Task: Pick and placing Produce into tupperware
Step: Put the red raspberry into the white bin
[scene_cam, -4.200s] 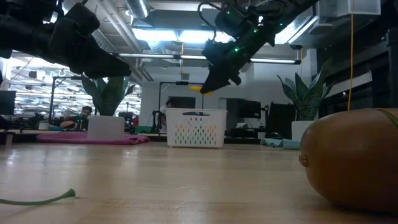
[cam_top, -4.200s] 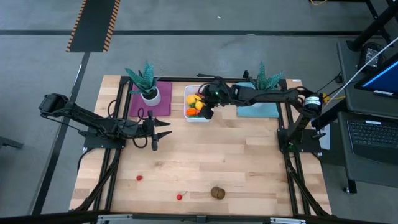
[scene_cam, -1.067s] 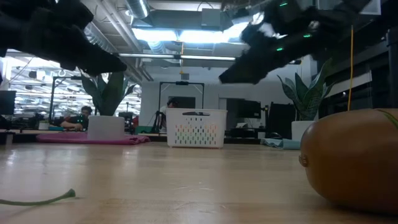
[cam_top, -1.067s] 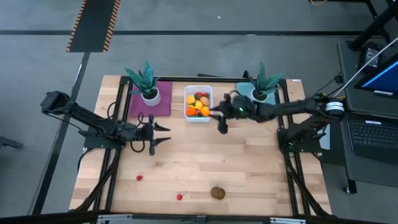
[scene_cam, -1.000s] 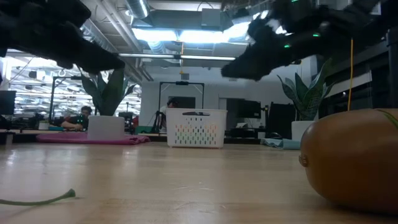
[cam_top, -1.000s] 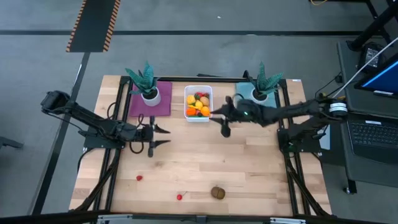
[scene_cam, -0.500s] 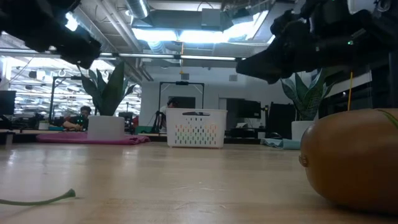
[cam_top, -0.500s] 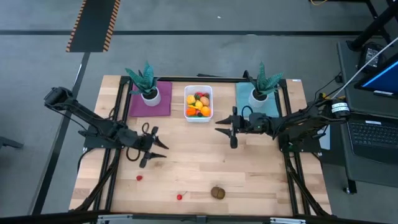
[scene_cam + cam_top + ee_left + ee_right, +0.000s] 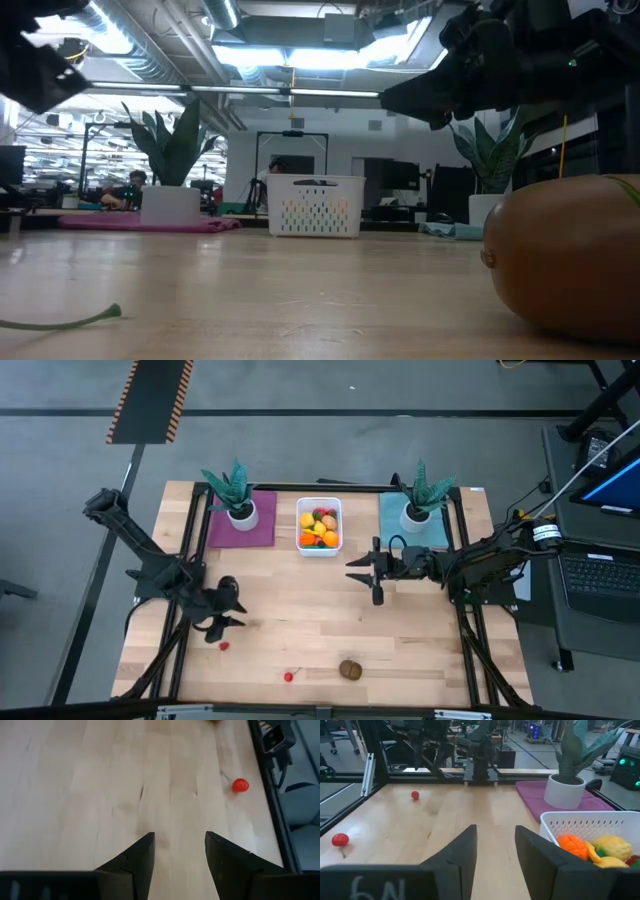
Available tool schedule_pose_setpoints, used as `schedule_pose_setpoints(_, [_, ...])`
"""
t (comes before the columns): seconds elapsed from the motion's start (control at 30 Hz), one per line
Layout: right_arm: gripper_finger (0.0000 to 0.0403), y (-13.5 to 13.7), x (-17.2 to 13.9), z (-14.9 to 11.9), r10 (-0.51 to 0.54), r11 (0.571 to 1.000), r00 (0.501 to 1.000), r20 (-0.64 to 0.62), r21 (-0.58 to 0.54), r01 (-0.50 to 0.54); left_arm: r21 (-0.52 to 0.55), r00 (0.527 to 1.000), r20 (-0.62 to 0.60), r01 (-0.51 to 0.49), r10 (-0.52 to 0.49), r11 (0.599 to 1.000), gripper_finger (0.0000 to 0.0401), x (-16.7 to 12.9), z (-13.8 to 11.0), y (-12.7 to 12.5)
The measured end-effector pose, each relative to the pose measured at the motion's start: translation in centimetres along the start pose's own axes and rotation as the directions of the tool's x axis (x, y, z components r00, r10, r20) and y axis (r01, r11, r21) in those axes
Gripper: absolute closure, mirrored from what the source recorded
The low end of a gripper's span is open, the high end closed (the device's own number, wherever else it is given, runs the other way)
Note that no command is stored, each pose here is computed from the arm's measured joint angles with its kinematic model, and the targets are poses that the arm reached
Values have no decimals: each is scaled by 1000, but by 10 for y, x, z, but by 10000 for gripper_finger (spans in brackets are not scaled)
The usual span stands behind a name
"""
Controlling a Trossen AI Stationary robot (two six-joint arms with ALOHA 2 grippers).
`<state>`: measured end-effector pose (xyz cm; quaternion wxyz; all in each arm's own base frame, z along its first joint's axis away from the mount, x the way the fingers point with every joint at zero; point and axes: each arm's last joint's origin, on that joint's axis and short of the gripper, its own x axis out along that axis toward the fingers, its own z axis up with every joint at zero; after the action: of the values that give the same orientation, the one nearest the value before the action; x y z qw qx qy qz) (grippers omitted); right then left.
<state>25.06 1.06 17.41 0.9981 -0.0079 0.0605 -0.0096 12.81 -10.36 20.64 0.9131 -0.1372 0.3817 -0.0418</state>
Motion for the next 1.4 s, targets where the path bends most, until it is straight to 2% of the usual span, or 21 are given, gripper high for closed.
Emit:
schedule_pose_setpoints(0.2, [267, 0, 0, 0, 0, 1000, 1000, -1, 3, 0, -46, 997, -70, -27, 23, 999, 236, 1, -4, -15])
schedule_pose_setpoints(0.43, [267, 0, 0, 0, 1, 999, 1000, -1, 34, -1, -84, 952, -266, -179, 151, 980, 236, 10, -13, -38])
schedule_pose_setpoints(0.63, [267, 7, -1, 0, 27, 999, 1000, -1, 28, -27, -106, 917, -354, -236, 185, 966, 236, 20, -21, -74])
schedule_pose_setpoints(0.97, [267, 19, -2, 0, 69, 997, 998, -1, 25, -69, -123, 884, -402, -311, 239, 942, 236, 22, -27, -134])
schedule_pose_setpoints(1.07, [267, 23, -3, 0, 52, 998, 999, -1, 22, -52, -104, 862, -416, -362, 290, 926, 236, 24, -29, -143])
schedule_pose_setpoints(1.2, [267, 27, -3, 0, 58, 998, 998, 0, 26, -58, -59, 837, -426, -406, 345, 912, 236, 30, -36, -142])
schedule_pose_setpoints(1.4, [267, 28, -3, 0, 64, 996, 998, 0, 67, -63, -64, 839, -425, -402, 340, 914, 236, 33, -37, -143])
